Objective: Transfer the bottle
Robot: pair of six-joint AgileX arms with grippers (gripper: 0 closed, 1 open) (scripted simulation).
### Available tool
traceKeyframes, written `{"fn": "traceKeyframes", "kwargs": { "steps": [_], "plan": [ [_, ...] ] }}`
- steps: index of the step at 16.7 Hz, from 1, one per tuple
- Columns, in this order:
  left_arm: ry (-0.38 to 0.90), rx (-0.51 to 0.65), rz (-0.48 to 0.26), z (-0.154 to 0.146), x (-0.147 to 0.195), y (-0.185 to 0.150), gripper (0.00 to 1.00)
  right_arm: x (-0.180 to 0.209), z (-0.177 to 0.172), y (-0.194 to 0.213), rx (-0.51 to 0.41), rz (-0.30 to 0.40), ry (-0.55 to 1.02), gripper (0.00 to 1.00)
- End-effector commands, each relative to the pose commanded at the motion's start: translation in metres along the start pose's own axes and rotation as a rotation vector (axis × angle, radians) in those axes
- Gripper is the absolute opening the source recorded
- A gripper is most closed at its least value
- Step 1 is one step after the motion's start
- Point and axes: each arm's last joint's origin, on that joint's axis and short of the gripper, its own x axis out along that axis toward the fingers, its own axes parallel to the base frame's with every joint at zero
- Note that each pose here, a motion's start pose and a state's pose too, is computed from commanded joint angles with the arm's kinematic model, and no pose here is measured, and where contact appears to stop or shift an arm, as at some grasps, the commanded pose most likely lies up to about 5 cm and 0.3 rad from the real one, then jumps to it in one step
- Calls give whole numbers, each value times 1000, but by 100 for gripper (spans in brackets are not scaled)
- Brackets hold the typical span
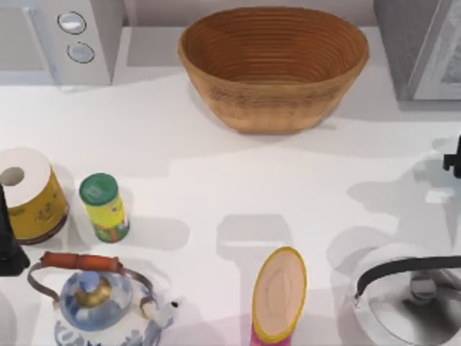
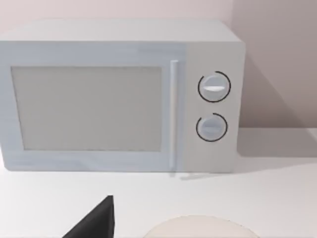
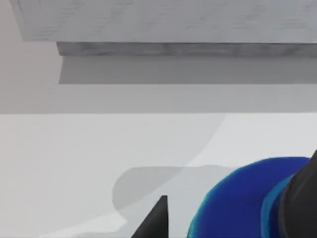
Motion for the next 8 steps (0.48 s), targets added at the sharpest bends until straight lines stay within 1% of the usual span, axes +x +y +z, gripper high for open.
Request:
{"fn": "traceKeyframes", "kwargs": {
  "steps": [2, 3, 8],
  "plan": [
    [0, 0, 0, 0, 0, 0, 100, 0, 0, 0, 0, 0, 0, 98],
    [0, 0, 0, 0, 0, 0, 100, 0, 0, 0, 0, 0, 0, 100],
    [0, 0, 0, 0, 0, 0, 100, 0, 0, 0, 0, 0, 0, 100]
  ]
}}
